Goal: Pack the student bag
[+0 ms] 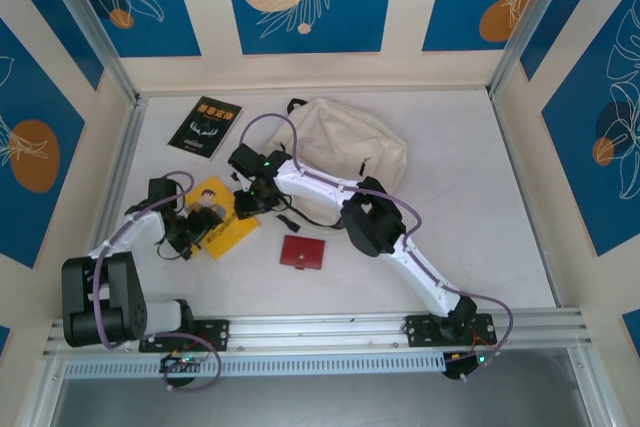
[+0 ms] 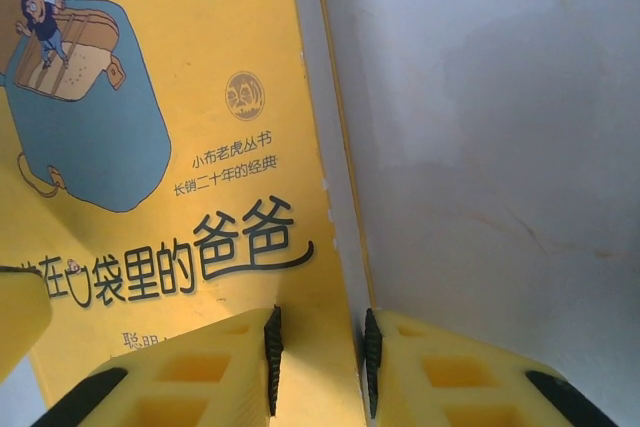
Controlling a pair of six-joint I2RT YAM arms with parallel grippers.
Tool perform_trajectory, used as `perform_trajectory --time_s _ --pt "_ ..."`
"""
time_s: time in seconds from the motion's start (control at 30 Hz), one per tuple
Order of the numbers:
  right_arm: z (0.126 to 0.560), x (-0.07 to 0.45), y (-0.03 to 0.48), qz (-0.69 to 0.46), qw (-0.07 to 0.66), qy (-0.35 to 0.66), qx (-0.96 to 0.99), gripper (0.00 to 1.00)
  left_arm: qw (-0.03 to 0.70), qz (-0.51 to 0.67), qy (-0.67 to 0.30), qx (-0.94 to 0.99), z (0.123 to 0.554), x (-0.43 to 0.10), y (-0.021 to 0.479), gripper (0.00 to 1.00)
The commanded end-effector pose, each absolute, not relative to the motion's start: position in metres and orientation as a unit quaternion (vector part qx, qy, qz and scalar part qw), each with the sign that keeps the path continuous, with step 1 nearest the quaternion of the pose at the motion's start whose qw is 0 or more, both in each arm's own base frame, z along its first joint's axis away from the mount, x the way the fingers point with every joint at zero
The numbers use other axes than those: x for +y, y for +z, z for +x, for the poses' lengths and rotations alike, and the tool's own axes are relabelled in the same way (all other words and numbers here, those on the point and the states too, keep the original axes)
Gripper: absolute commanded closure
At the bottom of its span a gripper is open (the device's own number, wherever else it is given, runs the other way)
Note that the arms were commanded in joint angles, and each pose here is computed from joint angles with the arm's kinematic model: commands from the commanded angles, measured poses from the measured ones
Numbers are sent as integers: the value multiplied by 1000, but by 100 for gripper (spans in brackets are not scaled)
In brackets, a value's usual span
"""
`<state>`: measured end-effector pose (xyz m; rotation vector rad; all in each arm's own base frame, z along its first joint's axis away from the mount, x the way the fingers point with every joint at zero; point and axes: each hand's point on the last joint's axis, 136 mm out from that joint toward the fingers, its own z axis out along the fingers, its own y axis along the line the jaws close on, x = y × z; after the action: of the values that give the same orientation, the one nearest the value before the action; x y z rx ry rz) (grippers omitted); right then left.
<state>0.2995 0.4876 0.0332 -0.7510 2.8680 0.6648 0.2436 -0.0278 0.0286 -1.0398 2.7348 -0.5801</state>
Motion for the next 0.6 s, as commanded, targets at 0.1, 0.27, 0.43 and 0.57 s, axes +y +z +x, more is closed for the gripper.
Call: perform_trajectory --time_s 0.1,0.27,0.43,0.57 --pt "285 485 21 -241 13 223 944 69 79 -342 -234 907 249 -38 29 22" --pt "279 485 19 -240 -7 237 941 70 96 -308 -325 889 265 -63 55 22" --pt "277 479 18 -230 -29 251 940 69 129 -280 -396 865 276 -79 98 22" --pt "278 477 21 -218 -32 261 940 65 162 -278 -426 846 282 -83 127 20"
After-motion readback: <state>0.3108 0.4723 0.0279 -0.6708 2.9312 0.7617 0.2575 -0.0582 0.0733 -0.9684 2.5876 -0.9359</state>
